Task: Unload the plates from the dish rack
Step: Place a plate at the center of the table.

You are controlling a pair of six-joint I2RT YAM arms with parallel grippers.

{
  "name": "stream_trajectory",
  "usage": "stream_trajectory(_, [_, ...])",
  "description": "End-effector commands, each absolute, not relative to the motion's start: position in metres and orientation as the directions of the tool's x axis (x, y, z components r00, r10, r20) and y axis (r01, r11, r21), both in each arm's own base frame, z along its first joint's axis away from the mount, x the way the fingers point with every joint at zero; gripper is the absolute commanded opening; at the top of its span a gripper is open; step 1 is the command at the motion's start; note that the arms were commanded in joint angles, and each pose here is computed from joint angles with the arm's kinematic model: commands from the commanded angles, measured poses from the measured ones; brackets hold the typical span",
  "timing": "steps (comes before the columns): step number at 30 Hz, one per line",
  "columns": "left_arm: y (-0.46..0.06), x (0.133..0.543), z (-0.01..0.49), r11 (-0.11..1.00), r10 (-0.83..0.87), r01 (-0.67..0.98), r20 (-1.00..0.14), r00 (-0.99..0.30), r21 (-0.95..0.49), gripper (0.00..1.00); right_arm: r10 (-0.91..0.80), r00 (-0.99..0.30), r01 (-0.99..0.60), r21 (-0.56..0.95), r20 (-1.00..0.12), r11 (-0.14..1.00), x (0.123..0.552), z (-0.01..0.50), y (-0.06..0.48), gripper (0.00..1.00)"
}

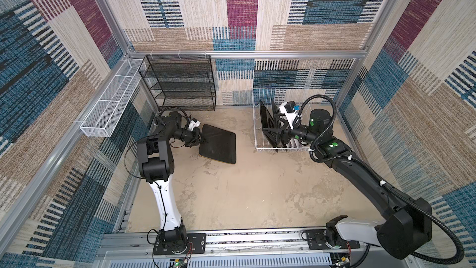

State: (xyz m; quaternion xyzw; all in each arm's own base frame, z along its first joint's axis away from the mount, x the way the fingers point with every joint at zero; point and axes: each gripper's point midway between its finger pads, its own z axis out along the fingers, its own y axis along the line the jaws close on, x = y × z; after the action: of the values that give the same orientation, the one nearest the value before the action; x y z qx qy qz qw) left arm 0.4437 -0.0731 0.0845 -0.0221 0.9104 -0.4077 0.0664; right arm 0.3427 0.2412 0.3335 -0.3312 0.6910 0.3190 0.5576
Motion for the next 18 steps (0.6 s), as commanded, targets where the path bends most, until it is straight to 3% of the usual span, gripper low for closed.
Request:
stream_trajectory(1, [-0.064, 0.443, 0.073, 0.707, -0.068, 0.027, -0.106, -0.992, -0.706, 0.0, -0.083, -0.132, -0.808, 0.059, -0.988, 0.586, 0.342, 0.343, 0.24, 1.0])
stream_trajectory(18, [-0.043, 0.446, 0.035, 0.765, -0.093, -0.047, -0.038, -0.995, -0.642, 0.08, -0.083, -0.139, -0.805, 0.063, -0.987, 0.59, 0.344, 0.338, 0.24, 1.0])
